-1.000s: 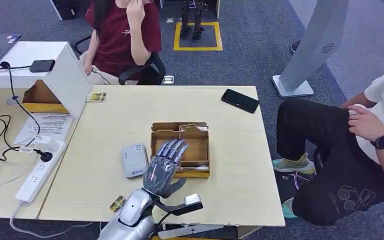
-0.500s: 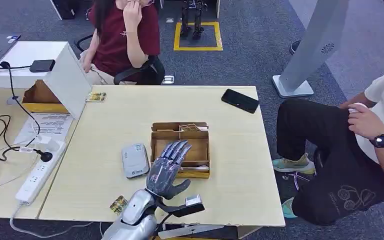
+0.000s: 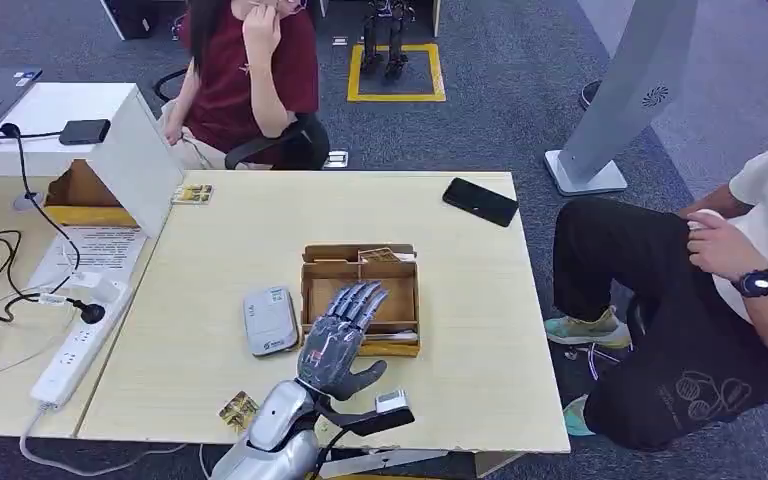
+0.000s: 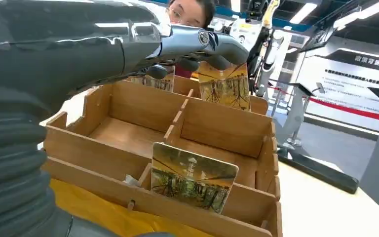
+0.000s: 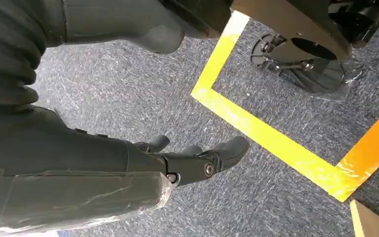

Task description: Pass the card to the sensor for recognition and then transmit it.

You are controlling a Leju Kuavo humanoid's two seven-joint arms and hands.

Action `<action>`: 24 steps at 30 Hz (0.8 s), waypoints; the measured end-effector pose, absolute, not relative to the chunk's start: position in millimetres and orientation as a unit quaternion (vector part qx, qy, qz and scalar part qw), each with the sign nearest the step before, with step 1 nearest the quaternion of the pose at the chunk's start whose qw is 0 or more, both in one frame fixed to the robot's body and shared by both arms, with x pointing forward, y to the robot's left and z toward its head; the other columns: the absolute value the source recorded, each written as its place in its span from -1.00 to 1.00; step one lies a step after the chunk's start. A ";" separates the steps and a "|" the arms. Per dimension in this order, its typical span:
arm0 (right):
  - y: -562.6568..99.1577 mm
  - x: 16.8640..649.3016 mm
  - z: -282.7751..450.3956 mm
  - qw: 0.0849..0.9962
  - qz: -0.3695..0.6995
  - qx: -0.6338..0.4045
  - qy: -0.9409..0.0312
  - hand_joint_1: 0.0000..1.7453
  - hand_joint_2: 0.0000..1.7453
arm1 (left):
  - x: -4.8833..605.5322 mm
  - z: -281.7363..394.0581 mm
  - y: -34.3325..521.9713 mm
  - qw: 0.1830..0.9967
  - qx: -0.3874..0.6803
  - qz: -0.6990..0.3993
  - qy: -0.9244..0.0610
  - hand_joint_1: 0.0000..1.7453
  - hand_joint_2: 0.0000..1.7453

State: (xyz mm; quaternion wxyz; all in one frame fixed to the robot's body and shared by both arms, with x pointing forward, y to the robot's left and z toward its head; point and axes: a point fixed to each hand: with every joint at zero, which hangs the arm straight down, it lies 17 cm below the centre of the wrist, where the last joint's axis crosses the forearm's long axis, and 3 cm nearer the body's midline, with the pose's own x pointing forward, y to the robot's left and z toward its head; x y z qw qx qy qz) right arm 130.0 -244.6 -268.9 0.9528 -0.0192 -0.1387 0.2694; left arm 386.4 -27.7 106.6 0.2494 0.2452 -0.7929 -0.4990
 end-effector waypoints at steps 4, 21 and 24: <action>-244.6 130.0 -268.9 0.953 0.269 -0.019 -0.139 -1.00 1.00 | 386.4 106.6 -27.7 0.249 0.245 -0.499 -0.793 -1.00 1.00; -242.9 132.0 -268.3 0.952 0.271 -0.018 -0.140 -1.00 1.00 | 390.7 102.2 -27.5 0.263 0.241 -0.499 -0.790 -1.00 1.00; -242.8 133.0 -268.1 0.952 0.272 -0.019 -0.141 -1.00 1.00 | 391.8 99.4 -26.9 0.266 0.242 -0.501 -0.787 -1.00 1.00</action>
